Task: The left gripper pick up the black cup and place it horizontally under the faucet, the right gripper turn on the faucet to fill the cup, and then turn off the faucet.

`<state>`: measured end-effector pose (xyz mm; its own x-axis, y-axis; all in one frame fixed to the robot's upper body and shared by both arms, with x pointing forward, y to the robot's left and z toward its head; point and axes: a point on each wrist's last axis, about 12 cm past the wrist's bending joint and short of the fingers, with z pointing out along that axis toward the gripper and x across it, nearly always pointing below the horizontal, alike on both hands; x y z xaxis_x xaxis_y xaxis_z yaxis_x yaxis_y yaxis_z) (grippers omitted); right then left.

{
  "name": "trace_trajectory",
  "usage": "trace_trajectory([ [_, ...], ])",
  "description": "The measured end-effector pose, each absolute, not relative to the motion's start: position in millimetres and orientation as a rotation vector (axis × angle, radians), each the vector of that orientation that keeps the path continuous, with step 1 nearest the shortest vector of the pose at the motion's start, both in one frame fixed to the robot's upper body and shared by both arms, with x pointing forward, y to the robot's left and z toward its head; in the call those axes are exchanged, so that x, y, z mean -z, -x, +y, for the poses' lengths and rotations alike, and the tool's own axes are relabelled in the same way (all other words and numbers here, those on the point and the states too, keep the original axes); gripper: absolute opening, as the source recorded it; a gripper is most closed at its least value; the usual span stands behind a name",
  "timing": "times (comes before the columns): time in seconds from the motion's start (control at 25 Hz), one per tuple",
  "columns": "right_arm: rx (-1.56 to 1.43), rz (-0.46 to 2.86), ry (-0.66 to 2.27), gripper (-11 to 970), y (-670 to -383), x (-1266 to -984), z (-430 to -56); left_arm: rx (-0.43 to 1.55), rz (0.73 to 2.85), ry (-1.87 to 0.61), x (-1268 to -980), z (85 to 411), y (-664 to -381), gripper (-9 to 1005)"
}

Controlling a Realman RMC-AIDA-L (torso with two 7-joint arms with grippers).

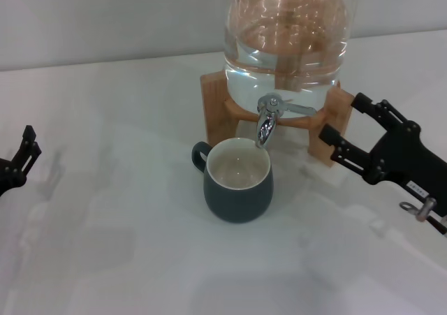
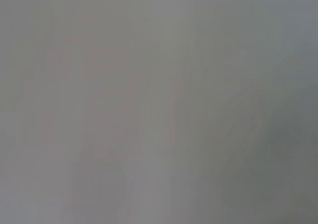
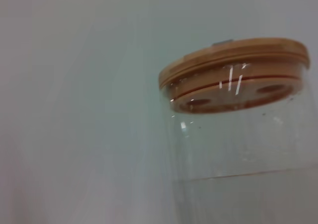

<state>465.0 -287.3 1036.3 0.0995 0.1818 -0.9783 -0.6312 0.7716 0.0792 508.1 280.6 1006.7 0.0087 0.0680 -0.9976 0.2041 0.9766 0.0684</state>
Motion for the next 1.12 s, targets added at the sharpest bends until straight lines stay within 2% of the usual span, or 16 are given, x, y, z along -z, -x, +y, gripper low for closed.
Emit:
trace_trajectory([
  [1.12, -0.710, 1.334, 0.474, 873, -469, -1039, -268, 0.109, 1.588, -0.230, -1006, 278, -514, 890],
])
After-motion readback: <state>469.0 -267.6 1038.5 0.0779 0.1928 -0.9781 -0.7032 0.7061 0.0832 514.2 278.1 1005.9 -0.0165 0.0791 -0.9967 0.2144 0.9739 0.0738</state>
